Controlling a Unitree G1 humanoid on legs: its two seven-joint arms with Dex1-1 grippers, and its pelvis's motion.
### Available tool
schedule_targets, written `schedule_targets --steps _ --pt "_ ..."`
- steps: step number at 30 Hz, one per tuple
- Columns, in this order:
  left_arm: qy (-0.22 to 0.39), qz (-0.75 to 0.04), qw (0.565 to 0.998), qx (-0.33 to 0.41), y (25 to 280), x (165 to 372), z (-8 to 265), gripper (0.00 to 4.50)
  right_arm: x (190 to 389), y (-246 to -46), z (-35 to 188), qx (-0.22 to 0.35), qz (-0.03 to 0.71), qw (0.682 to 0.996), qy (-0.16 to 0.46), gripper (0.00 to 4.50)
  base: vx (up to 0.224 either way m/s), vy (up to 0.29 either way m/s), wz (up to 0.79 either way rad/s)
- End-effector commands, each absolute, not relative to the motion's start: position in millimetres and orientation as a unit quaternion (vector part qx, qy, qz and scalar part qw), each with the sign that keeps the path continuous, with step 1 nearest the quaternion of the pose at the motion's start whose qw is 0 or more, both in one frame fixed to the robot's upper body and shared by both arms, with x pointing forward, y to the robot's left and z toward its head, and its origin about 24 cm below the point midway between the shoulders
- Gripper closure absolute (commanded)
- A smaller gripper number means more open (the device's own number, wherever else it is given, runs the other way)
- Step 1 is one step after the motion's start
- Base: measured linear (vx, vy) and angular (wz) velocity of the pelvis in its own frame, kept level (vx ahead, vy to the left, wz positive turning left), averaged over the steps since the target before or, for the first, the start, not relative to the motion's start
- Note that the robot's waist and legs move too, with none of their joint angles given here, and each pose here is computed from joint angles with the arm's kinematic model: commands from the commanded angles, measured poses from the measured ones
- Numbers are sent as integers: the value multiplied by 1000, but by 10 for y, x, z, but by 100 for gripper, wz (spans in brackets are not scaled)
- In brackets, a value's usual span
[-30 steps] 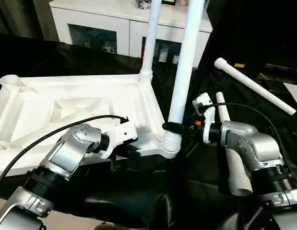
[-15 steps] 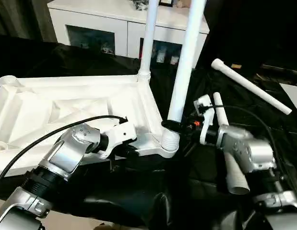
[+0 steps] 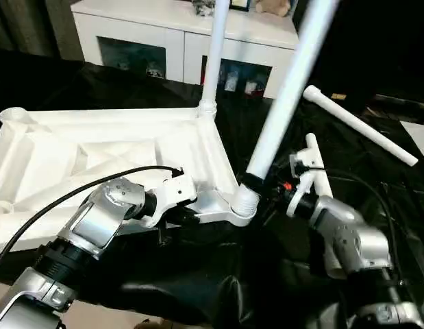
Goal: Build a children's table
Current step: Insert table leg to table base
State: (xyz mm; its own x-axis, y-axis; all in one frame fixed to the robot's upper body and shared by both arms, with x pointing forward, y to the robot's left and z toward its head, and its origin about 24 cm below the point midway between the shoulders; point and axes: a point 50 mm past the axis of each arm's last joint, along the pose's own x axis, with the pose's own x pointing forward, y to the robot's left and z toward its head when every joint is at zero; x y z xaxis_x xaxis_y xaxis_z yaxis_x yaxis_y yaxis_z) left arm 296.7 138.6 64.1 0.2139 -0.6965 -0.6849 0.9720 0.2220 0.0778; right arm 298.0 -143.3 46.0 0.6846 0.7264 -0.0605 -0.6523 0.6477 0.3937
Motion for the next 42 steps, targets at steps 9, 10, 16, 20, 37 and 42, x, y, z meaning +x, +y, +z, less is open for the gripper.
schedule_targets --steps 9,10,16,20,37,42 --pt "227 -571 740 274 1342 3048 822 450 2715 -1653 99 130 269 947 116 266 0 0 0" --pt "226 -571 740 273 1341 3048 823 450 2702 -1651 101 128 267 949 109 266 0 0 0" --pt "225 -569 742 272 1337 3053 824 450 2620 -1604 81 93 273 952 98 266 0 0 0" --pt "225 -569 742 273 1331 3054 825 450 2567 -1475 14 55 334 930 144 266 0 0 0" --pt "226 -567 743 274 1341 3045 819 450 2585 -1392 -11 -9 423 869 256 266 0 0 0" --pt "225 -565 745 275 1351 3052 813 450 2733 -1482 -55 9 347 898 272 266 0 0 0"
